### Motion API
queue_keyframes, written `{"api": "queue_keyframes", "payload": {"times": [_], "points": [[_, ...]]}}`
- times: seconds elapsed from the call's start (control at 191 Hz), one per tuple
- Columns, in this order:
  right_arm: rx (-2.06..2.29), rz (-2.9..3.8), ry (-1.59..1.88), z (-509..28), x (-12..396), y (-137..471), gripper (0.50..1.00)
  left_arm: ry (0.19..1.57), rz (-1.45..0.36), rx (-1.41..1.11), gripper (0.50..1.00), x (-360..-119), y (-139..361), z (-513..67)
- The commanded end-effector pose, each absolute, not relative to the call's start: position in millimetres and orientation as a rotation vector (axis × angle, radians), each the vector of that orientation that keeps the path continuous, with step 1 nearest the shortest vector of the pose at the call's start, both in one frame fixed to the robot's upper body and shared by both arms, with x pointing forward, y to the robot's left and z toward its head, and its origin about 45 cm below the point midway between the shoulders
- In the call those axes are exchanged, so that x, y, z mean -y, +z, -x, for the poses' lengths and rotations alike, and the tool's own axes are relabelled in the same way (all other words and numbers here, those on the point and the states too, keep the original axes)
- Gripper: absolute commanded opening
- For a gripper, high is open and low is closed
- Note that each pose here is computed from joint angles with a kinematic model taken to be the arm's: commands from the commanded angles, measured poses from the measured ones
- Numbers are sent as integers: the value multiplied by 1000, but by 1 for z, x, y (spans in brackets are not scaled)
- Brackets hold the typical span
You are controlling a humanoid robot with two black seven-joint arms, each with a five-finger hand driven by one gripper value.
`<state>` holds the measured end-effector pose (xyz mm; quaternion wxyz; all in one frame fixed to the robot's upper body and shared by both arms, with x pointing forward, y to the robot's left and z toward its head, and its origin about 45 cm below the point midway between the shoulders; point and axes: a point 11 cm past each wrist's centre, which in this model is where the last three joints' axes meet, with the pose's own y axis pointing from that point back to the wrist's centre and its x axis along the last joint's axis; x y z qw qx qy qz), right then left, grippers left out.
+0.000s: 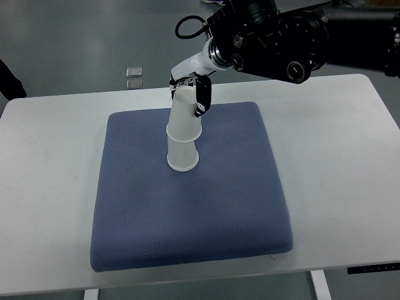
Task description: Stack paper cups
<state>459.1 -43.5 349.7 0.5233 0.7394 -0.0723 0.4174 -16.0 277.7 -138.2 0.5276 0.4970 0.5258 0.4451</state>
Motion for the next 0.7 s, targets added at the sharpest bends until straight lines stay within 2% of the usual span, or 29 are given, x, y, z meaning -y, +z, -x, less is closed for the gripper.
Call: {"api": "queue_keyframes", "payload": {"times": [0.0, 0.696], "points": [[171, -1765, 1003, -459, 44, 348, 752, 1063, -1188, -1257, 1000, -278, -138, 16], [194, -1781, 1000, -460, 45, 344, 752, 1059, -1185, -1257, 1000, -276, -138, 16]]}}
